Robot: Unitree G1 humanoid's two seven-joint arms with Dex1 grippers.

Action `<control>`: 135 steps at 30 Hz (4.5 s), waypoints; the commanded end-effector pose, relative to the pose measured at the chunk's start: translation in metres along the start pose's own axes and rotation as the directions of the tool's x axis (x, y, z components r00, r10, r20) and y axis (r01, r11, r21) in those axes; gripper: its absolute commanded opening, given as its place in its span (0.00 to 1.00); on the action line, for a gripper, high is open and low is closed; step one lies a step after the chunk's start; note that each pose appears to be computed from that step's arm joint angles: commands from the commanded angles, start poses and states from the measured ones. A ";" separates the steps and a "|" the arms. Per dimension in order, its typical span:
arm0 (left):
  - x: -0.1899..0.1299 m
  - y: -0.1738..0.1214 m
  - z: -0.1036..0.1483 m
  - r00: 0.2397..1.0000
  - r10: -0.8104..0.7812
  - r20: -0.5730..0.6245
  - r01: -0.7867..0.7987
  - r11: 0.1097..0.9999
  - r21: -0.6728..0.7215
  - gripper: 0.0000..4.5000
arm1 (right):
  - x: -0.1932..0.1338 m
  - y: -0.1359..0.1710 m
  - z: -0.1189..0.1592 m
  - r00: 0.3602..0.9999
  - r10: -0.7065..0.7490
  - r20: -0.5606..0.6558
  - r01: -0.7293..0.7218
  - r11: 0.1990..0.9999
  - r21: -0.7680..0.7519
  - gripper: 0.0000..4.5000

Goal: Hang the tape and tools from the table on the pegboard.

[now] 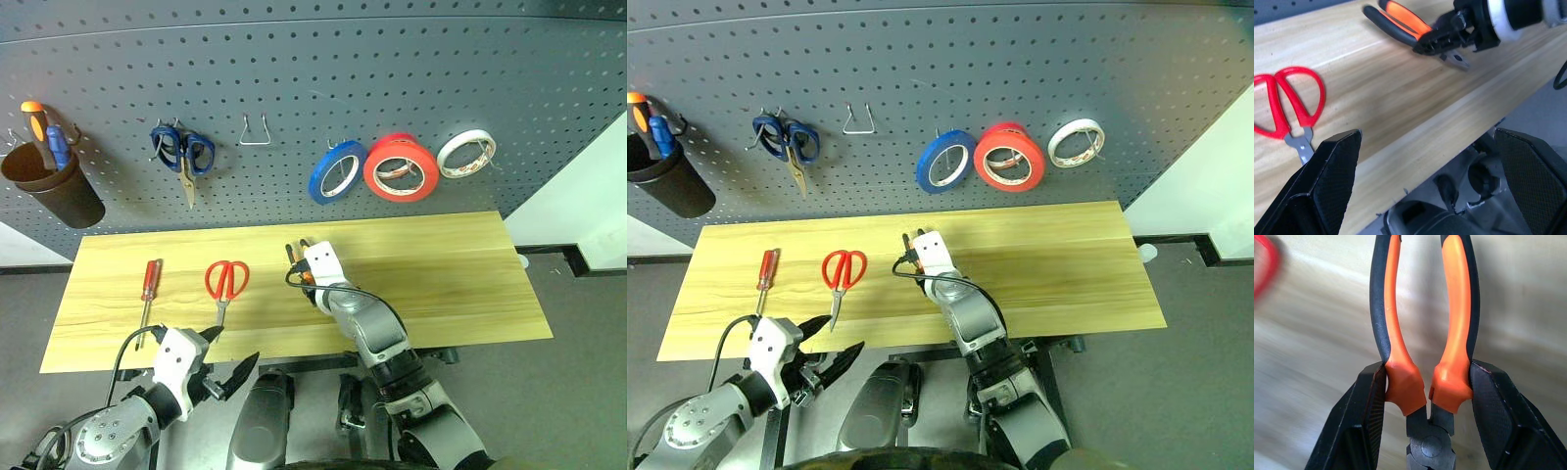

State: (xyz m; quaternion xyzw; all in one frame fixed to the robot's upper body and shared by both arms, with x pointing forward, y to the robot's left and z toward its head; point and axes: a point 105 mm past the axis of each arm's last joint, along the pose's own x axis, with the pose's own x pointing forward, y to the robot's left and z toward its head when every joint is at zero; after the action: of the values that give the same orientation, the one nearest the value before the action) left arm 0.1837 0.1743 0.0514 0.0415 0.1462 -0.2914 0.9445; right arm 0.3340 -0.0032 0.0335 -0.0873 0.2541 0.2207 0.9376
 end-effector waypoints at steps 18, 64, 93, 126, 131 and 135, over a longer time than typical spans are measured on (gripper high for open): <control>0.001 0.016 0.030 0.945 0.006 0.328 -0.028 0.998 0.063 1.00 | -0.094 0.050 0.097 0.704 0.414 0.577 -0.431 0.895 -0.117 0.48; 0.009 0.013 0.041 0.908 0.031 0.418 -0.052 0.998 0.040 1.00 | -0.098 0.043 0.269 0.286 0.154 0.946 -0.039 0.988 -0.149 0.48; -0.007 0.014 0.092 0.644 0.112 0.757 -0.347 0.924 0.159 1.00 | -0.079 0.041 0.292 0.307 0.164 0.938 0.032 0.983 -0.182 0.48; -0.015 0.013 0.089 0.602 0.141 0.786 -0.375 0.919 0.122 1.00 | -0.050 0.009 0.281 0.427 -0.003 0.904 0.116 0.992 -0.052 0.48; -0.015 0.012 0.088 0.604 0.141 0.784 -0.373 0.920 0.121 1.00 | -0.049 0.004 0.282 0.427 -0.033 0.903 0.149 0.988 -0.034 0.48; -0.016 0.010 0.088 0.609 0.139 0.781 -0.366 0.922 0.122 1.00 | -0.049 0.002 0.283 0.427 -0.043 0.903 0.165 0.986 -0.031 0.48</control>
State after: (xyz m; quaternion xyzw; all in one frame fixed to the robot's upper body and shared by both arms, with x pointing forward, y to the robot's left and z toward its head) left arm 0.2034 0.1792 0.1301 0.0632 -0.2904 -0.1586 0.9416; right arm 0.4219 0.0608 0.2718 -0.0341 -0.2641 0.2006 0.9428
